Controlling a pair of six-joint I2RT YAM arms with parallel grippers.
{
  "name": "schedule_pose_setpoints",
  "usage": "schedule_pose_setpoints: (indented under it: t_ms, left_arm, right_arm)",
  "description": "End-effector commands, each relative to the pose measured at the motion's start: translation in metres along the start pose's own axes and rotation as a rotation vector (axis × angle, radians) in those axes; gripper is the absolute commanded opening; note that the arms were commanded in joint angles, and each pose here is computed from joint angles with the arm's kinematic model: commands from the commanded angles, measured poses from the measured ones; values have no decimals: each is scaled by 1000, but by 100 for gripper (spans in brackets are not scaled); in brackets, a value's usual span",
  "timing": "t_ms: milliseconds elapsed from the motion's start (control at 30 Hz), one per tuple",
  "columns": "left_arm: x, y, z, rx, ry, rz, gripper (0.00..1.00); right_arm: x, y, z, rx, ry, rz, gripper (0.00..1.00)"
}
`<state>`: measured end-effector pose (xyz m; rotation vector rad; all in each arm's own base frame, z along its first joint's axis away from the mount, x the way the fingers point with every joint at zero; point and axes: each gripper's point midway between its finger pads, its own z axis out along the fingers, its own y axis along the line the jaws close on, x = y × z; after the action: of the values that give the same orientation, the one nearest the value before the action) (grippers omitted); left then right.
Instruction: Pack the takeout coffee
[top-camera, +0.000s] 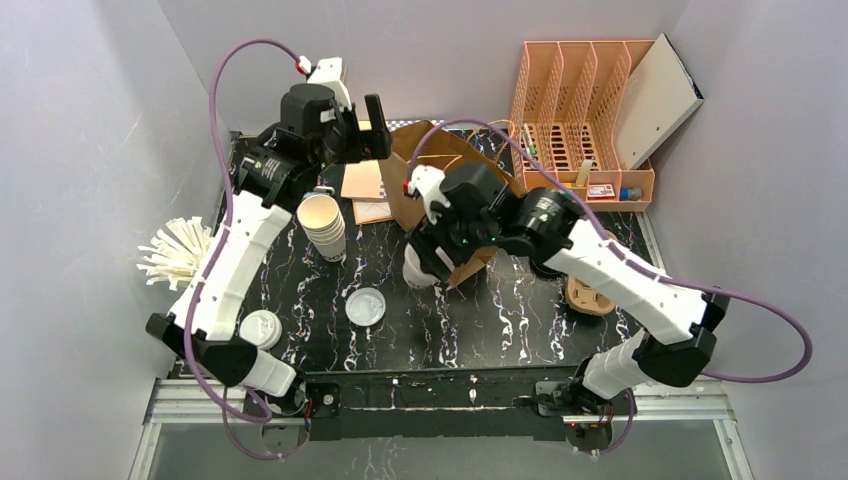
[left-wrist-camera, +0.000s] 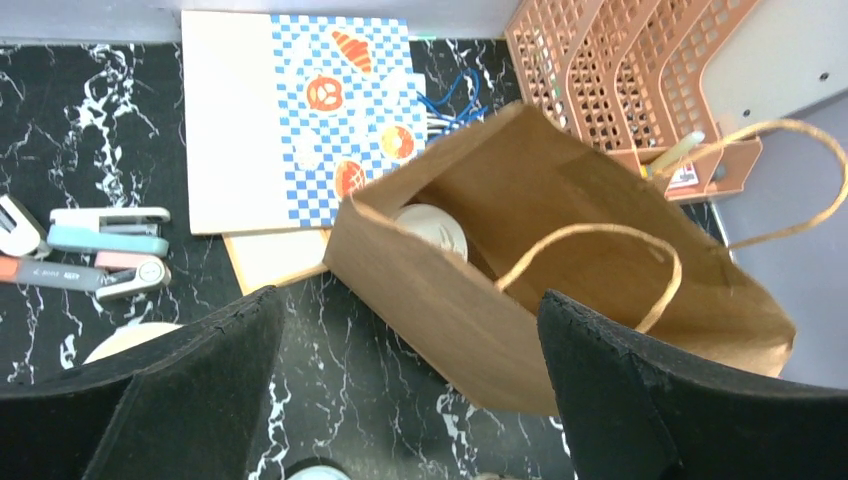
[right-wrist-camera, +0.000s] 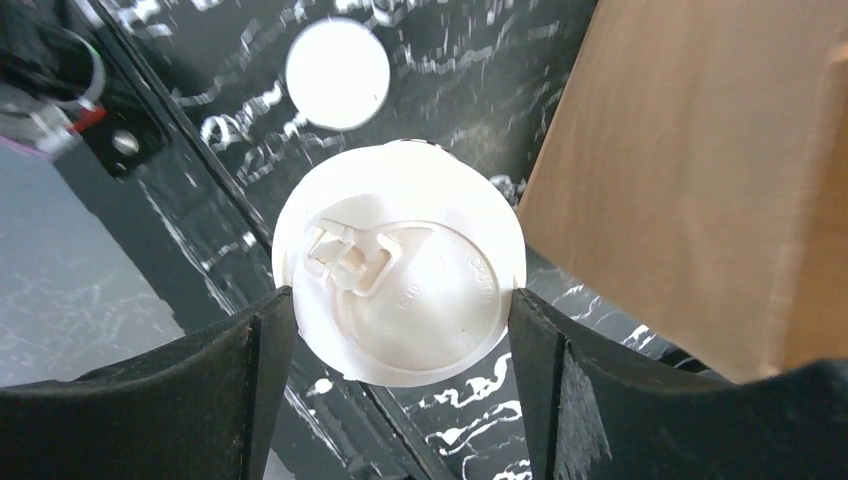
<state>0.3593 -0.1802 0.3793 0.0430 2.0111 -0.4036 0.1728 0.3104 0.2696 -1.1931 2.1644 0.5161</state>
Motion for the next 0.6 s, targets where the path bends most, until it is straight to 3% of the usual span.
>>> schedule_pose_setpoints:
  t_ms: [0,167,567]
  left_arm:
    - [-24,12,14,-8,1,-16,95]
    - [-55,10,35,69,-26,-31,93]
    - [-50,-26,96,339,45,-49,84]
  right_arm:
    - [-46,8,-48,-33,-140,-35,78]
    - [-82,8,-76,-25,-257,-55,78]
    - [-140,-42,-132,268,-587,-80,71]
